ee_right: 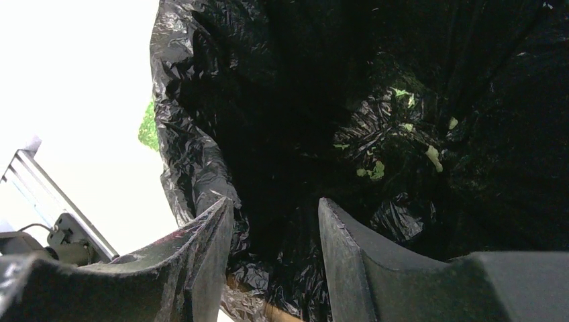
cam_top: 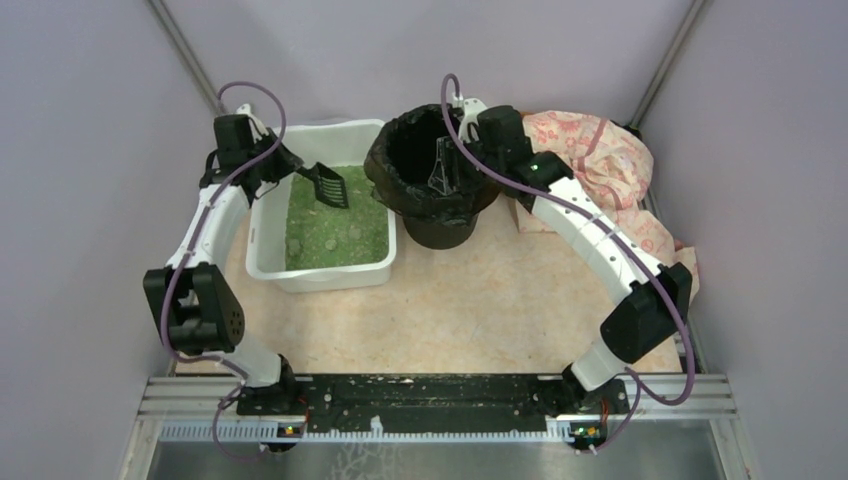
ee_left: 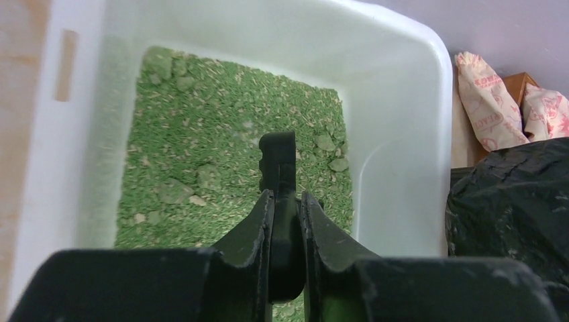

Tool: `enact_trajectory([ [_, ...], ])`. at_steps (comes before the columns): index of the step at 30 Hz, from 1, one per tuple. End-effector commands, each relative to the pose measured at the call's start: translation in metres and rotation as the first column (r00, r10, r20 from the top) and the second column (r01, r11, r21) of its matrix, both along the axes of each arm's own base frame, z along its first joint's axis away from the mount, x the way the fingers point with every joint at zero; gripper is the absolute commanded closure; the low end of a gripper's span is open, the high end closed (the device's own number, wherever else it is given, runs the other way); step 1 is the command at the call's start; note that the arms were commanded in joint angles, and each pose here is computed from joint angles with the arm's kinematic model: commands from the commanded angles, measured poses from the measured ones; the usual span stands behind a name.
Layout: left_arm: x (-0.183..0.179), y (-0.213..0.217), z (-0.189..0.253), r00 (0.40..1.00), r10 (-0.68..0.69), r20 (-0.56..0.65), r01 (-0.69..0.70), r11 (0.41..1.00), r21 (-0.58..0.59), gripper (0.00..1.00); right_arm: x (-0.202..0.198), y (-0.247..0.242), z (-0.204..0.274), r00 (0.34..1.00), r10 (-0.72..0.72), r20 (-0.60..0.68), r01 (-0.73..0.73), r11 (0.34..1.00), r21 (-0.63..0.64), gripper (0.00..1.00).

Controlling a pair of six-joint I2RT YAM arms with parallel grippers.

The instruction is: Clean the litter box

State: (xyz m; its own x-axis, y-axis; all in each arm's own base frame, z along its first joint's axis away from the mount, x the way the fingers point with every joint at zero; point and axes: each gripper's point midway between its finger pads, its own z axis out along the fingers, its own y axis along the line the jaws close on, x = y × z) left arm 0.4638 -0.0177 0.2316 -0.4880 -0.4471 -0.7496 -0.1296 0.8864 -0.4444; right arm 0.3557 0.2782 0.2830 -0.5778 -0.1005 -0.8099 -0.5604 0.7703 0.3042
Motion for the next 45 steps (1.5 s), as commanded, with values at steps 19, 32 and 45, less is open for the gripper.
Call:
enact_trajectory([
  [19,0.076,-0.055,-0.074,0.988,-0.148,-0.053,0.135,0.971,-0.197,1.0,-0.009,0.005,0.096,0.97,0.064,0.234,-0.095,0.987,0.127,0.5],
  [32,0.048,-0.106,-0.118,0.935,-0.343,-0.085,0.244,0.802,-0.545,1.0,-0.002,0.0,0.076,0.981,0.027,0.193,-0.047,0.994,0.1,0.5],
  [45,0.034,-0.066,-0.108,0.951,-0.303,-0.069,0.209,0.789,-0.578,1.0,-0.002,0.0,0.072,0.984,0.014,0.177,-0.033,0.994,0.108,0.5],
])
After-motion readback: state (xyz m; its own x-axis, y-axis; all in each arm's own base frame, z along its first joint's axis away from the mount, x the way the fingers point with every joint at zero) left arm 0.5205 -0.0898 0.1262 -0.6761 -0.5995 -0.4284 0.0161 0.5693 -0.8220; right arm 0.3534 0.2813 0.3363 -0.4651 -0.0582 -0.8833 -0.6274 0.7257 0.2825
